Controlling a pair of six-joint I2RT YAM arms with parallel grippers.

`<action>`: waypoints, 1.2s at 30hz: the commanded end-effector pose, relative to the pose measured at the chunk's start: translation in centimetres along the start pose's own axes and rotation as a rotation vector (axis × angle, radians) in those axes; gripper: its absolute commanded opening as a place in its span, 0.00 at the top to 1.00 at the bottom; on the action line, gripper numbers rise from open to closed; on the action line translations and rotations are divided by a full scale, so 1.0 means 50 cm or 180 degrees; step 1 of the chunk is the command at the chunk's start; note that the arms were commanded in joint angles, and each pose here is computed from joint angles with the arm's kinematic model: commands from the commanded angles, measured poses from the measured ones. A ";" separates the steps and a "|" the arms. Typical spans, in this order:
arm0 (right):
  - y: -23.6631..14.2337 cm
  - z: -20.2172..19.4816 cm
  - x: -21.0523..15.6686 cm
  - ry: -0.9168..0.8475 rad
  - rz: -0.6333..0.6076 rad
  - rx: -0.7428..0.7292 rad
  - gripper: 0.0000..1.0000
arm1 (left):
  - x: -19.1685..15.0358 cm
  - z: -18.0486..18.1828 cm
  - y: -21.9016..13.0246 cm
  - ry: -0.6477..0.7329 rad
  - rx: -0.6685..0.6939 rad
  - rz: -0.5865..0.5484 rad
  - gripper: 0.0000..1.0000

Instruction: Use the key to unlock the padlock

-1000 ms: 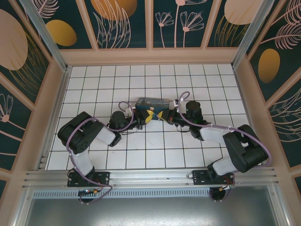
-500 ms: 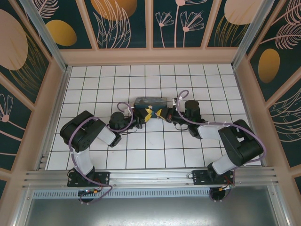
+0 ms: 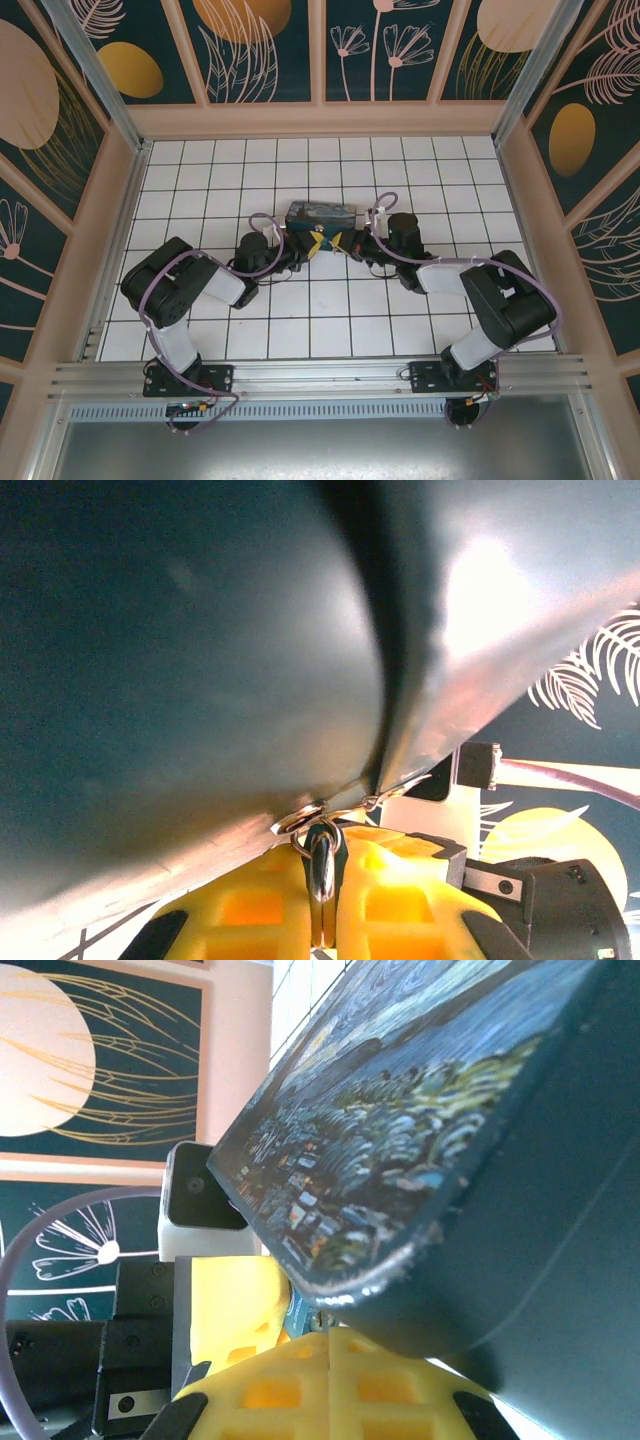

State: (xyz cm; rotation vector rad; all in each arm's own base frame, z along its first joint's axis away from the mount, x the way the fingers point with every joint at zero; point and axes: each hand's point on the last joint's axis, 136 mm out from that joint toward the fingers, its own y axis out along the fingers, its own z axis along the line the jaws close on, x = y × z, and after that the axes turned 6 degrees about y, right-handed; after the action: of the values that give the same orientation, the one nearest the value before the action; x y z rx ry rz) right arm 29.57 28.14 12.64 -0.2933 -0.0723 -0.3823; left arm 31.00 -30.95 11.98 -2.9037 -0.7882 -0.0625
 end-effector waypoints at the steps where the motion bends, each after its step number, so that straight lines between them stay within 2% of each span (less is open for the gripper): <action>1: 0.005 0.049 0.011 -0.0131 -0.0068 0.0357 1.00 | -0.074 -0.110 0.002 0.0097 -0.0663 0.0532 1.00; 10: 0.013 0.059 0.026 -0.0071 -0.0071 0.0478 1.00 | -0.068 -0.155 -0.021 -0.0318 -0.1115 0.0505 1.00; 21: 0.009 0.070 0.067 -0.0165 -0.0009 0.0463 1.00 | -0.095 -0.111 -0.015 -0.0006 -0.0754 0.0690 1.00; 29: 0.017 0.082 0.065 -0.0326 0.0095 0.0336 1.00 | -0.094 -0.068 -0.003 0.0260 -0.0399 0.0679 1.00; 36: 0.038 0.075 0.044 -0.0581 0.0126 0.0138 1.00 | -0.093 -0.077 0.002 0.0228 -0.0463 0.0693 1.00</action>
State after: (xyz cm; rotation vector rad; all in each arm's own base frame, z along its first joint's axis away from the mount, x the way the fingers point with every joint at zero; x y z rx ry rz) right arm 31.52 28.51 12.81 -0.3136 -0.0813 -0.3013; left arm 31.38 -30.48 11.88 -2.9018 -0.8416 -0.0459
